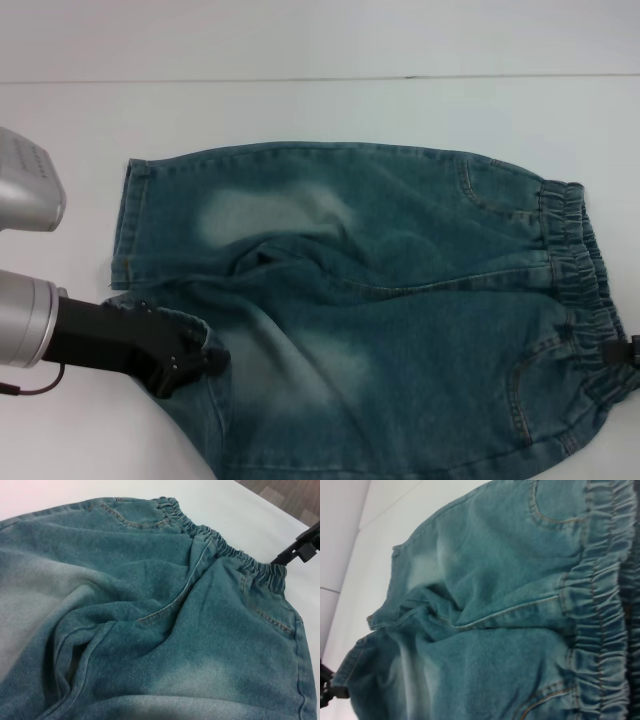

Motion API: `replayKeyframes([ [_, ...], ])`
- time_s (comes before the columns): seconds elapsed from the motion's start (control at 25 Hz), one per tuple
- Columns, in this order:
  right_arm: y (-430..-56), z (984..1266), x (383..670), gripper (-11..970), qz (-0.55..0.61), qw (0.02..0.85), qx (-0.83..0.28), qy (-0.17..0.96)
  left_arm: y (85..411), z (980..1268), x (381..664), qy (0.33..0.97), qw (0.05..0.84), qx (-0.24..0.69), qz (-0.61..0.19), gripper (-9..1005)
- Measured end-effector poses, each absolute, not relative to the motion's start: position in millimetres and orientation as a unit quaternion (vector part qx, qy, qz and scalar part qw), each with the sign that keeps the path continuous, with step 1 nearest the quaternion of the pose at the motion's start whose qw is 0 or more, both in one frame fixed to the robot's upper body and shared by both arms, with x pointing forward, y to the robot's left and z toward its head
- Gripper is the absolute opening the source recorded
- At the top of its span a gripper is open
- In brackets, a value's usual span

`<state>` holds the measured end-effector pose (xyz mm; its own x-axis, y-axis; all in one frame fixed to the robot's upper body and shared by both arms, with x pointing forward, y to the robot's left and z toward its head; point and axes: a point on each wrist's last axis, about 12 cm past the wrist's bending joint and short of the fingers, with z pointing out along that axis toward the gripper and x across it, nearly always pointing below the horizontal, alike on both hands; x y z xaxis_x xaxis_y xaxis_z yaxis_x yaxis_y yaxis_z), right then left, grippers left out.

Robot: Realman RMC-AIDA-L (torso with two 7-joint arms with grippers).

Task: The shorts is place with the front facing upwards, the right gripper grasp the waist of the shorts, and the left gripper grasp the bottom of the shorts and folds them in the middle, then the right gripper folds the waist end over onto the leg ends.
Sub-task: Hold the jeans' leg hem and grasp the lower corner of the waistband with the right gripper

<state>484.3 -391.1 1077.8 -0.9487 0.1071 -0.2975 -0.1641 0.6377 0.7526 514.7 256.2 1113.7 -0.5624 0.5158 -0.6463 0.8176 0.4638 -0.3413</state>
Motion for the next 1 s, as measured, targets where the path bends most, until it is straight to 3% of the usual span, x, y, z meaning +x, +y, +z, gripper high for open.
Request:
replayKeyframes([
  [0.44,-386.3,1076.1,485.2,915,0.437,0.157,-0.021,0.885,256.1,1113.8,514.7,0.822,0.235,0.406,-0.323,4],
  [0.76,-389.7,1075.0,486.3,806,0.417,0.148,-0.026,0.896,256.0,1114.0,514.8,0.822,0.235,0.406,-0.323,4],
  [1.0,-388.8,1071.0,487.9,567,0.399,0.135,-0.033,0.906,253.8,1114.9,515.4,0.819,0.237,0.409,-0.326,4],
])
